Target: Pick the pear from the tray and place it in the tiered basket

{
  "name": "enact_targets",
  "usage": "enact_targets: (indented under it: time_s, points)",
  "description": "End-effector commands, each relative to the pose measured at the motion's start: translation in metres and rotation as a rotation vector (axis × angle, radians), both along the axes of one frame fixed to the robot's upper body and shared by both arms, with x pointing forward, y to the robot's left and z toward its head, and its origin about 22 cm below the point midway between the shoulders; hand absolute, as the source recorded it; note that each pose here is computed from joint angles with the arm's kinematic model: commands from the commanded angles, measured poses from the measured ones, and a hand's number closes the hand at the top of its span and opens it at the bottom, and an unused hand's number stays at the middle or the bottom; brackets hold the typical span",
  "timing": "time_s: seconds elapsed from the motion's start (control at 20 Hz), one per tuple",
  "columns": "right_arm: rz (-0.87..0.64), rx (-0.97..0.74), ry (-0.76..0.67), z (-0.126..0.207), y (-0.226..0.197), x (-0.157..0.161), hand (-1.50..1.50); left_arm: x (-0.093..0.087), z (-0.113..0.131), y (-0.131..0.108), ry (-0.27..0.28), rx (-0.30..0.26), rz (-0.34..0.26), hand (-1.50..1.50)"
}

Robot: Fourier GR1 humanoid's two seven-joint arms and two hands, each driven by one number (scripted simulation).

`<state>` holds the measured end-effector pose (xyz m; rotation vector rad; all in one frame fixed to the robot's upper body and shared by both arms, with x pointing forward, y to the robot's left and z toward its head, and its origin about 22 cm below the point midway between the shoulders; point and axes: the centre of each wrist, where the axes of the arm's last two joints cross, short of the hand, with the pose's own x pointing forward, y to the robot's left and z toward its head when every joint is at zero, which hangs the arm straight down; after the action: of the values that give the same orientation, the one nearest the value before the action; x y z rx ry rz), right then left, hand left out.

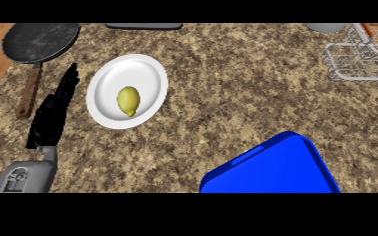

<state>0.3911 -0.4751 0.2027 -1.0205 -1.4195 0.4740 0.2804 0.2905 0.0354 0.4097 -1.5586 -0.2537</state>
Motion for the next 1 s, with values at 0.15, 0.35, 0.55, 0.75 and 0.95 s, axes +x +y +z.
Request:
enact_targets:
  time_s: [0.15, 0.35, 0.55, 0.75, 0.95]
  points:
    - [-0.069, 0.077, -0.157, 0.037, -0.023, -0.016, -1.50, -0.012, -0.012, -0.006, 0.012, -0.008, 0.009, 0.00]
    - [-0.146, 0.168, -0.143, 0.062, -0.056, -0.044, -1.50, -0.009, -0.002, -0.003, 0.012, -0.011, 0.012, 0.00]
    - [-0.185, 0.270, -0.094, 0.059, -0.087, -0.077, -1.50, -0.003, 0.002, 0.010, 0.015, -0.007, 0.015, 0.00]
    - [-0.179, 0.286, -0.045, 0.055, -0.123, -0.124, -1.50, 0.004, 0.002, 0.003, -0.012, -0.013, 0.024, 0.00]
    - [-0.145, 0.323, -0.097, 0.052, -0.154, -0.178, -1.50, 0.001, -0.003, 0.006, -0.010, -0.016, 0.034, 0.00]
